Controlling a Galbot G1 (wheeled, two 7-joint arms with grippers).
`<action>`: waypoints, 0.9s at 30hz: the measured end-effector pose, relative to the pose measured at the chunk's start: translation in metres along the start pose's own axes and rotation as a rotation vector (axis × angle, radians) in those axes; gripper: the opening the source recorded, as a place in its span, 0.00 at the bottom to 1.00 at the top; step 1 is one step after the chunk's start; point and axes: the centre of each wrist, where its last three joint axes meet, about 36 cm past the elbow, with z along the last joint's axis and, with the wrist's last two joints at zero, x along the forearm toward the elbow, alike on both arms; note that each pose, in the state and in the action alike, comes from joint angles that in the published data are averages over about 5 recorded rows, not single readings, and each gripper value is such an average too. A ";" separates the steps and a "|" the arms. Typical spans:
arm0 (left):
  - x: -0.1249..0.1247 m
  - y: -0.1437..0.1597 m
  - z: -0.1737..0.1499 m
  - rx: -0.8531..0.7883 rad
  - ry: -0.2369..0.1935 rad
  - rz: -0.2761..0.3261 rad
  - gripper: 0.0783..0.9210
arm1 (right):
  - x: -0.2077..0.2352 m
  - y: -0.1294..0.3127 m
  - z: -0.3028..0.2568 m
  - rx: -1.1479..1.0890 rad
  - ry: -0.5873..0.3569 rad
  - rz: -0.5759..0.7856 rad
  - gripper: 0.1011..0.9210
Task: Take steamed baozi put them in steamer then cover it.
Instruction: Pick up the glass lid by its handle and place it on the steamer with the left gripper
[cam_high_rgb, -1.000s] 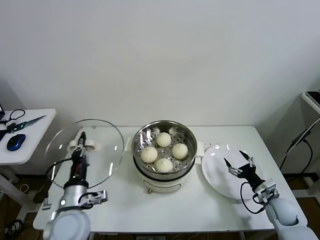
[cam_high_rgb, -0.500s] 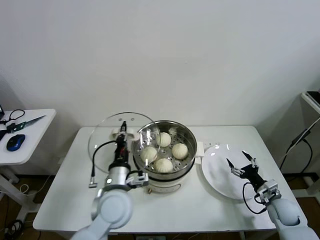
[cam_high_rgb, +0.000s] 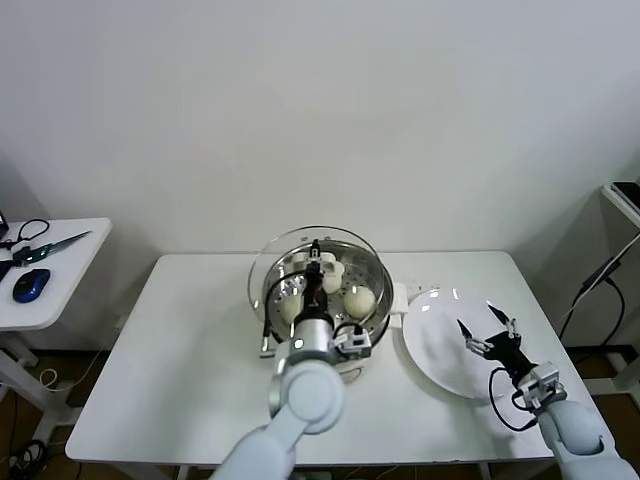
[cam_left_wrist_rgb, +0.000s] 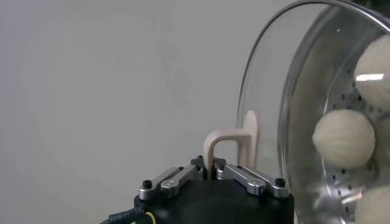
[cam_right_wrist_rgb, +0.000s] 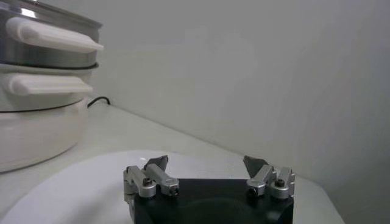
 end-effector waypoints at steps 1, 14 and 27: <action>-0.002 -0.001 -0.004 0.000 0.000 0.003 0.09 | 0.000 0.000 0.000 0.000 0.000 0.000 0.88; -0.017 -0.026 -0.022 -0.039 0.027 0.064 0.09 | -0.002 0.000 0.001 0.003 -0.002 -0.002 0.88; -0.024 -0.037 -0.030 -0.040 0.036 0.077 0.09 | -0.003 0.003 0.004 0.007 -0.001 -0.012 0.88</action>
